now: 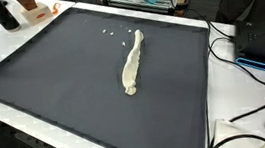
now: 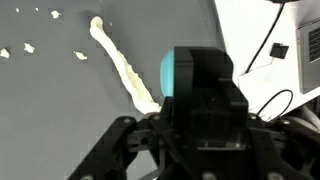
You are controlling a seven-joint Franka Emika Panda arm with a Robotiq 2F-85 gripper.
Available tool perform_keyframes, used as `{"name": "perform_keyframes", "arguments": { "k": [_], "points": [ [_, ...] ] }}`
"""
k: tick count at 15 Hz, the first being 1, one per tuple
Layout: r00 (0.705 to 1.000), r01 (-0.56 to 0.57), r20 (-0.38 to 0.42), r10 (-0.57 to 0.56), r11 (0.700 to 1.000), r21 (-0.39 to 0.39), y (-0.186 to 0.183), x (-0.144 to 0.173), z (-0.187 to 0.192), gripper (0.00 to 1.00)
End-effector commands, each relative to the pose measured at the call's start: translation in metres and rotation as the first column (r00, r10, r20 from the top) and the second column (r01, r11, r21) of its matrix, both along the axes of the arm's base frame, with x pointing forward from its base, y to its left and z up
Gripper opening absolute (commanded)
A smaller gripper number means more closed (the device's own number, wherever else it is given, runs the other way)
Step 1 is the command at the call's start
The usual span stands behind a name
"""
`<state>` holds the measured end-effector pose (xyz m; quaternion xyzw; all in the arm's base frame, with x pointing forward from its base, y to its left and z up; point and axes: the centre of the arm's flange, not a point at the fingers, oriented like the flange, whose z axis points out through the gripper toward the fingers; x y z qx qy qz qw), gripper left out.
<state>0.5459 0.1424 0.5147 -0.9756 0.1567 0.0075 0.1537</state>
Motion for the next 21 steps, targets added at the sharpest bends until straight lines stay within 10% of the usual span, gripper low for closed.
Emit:
{"name": "perform_keyframes", "arguments": {
  "k": [1,21],
  "points": [
    [0.995,-0.104,0.01,0.104,0.986,0.13,-0.048,0.026,-0.029,0.25],
    [0.946,-0.325,0.16,0.283,0.818,0.474,-0.134,0.111,-0.233,0.25]
  ]
}}
